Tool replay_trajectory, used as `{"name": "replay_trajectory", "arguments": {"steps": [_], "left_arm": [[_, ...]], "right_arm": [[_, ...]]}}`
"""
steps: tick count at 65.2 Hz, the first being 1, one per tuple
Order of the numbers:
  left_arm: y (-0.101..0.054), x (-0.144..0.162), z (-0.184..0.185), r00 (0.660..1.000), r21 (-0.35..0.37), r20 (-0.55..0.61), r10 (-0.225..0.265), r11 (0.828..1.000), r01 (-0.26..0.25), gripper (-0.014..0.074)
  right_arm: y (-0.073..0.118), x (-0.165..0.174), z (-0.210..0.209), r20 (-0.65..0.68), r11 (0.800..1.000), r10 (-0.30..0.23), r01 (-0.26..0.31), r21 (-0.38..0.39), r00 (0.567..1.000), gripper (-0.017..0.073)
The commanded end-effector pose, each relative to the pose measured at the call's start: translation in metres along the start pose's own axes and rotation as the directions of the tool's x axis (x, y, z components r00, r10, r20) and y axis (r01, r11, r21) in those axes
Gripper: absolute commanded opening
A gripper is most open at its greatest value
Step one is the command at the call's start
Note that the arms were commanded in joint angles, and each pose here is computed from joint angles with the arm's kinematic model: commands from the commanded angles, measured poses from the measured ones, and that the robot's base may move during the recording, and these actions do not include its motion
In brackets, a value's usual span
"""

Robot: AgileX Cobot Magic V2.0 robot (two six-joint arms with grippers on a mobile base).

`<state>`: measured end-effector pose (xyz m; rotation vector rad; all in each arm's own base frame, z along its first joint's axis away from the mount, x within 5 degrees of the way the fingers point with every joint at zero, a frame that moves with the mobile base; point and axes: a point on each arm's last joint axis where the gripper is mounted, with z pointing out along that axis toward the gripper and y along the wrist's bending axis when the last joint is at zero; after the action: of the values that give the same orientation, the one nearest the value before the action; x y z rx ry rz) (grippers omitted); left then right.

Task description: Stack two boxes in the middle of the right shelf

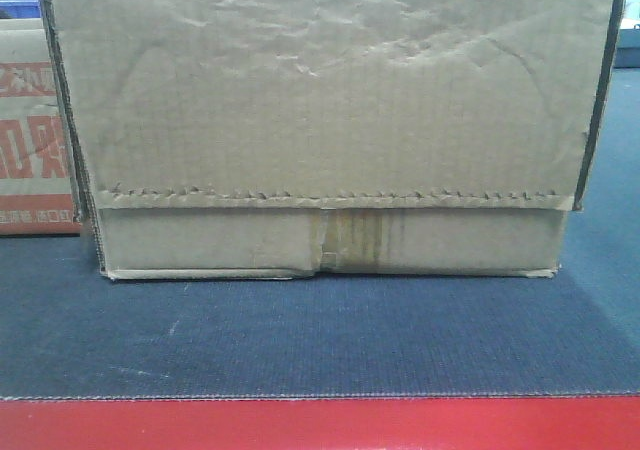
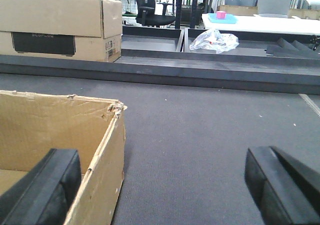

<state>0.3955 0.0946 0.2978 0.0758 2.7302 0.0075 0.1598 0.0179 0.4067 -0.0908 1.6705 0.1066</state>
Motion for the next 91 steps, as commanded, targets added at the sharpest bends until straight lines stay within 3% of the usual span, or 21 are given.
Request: {"name": "replay_trajectory", "arguments": {"steps": [1, 9, 23, 30, 34, 42, 49, 55, 59, 65, 73, 83, 91], "left_arm": [[0.000, -0.003, -0.002, 1.000, 0.006, 0.021, 0.003, 1.000, -0.003, 0.0520], [0.001, -0.004, -0.006, 1.000, -0.005, 0.030, 0.008, 1.000, -0.008, 0.0403], [0.000, -0.005, -0.016, 0.999, -0.014, 0.051, 0.012, 1.000, -0.012, -0.0110], [-0.001, -0.007, -0.031, 0.997, -0.020, 0.074, 0.008, 1.000, -0.007, -0.0111], [-0.001, -0.008, -0.047, 0.995, -0.032, 0.095, -0.040, 0.999, 0.043, -0.0111], [-0.002, -0.010, -0.089, 0.982, -0.078, 0.170, -0.086, 0.992, 0.101, -0.0111], [-0.006, -0.010, -0.139, 0.944, -0.096, 0.303, -0.129, 0.982, 0.164, -0.0111], [-0.013, -0.008, -0.182, 0.891, -0.082, 0.422, -0.166, 0.972, 0.219, -0.0111], [-0.020, -0.004, -0.211, 0.845, -0.037, 0.499, -0.193, 0.969, 0.243, -0.0111], [-0.040, 0.002, -0.248, 0.787, 0.038, 0.589, -0.184, 0.979, 0.200, -0.0111], [-0.073, 0.003, -0.275, 0.744, 0.134, 0.649, -0.159, 0.987, 0.094, -0.0111], [-0.128, -0.001, -0.285, 0.727, 0.217, 0.679, -0.101, 0.974, -0.068, -0.0111], [-0.166, -0.010, -0.271, 0.750, 0.249, 0.656, -0.081, 0.962, -0.114, -0.0111]], "right_arm": [[0.000, -0.003, 0.000, 0.012, 1.000, -0.005, 0.005, 0.002, 1.000, 0.0570], [0.000, -0.003, 0.000, 0.012, 1.000, -0.005, 0.005, 0.002, 1.000, 0.0570], [0.000, -0.003, 0.000, 0.010, 1.000, -0.005, 0.005, 0.001, 1.000, 0.0570], [0.000, -0.003, 0.000, 0.010, 1.000, -0.005, 0.005, 0.001, 1.000, 0.0570], [0.000, -0.003, 0.000, 0.010, 1.000, -0.005, 0.005, 0.001, 1.000, 0.0570], [0.000, -0.003, 0.000, 0.010, 1.000, -0.005, 0.005, 0.001, 1.000, 0.0570], [0.000, -0.003, 0.000, 0.008, 1.000, -0.005, 0.005, 0.001, 1.000, 0.0570], [0.000, -0.003, 0.000, 0.006, 1.000, -0.005, 0.005, 0.001, 1.000, 0.0570], [0.000, -0.003, 0.000, 0.006, 1.000, -0.005, 0.005, 0.001, 1.000, 0.0570], [0.000, -0.003, 0.000, 0.006, 1.000, -0.005, 0.005, 0.001, 1.000, 0.0570], [0.000, -0.003, 0.000, 0.006, 1.000, -0.005, 0.005, 0.001, 1.000, 0.0570], [0.000, -0.003, 0.000, 0.006, 1.000, -0.005, 0.005, 0.001, 1.000, 0.0570], [0.000, -0.003, 0.000, 0.006, 1.000, -0.005, 0.005, 0.001, 1.000, 0.0570]]}}
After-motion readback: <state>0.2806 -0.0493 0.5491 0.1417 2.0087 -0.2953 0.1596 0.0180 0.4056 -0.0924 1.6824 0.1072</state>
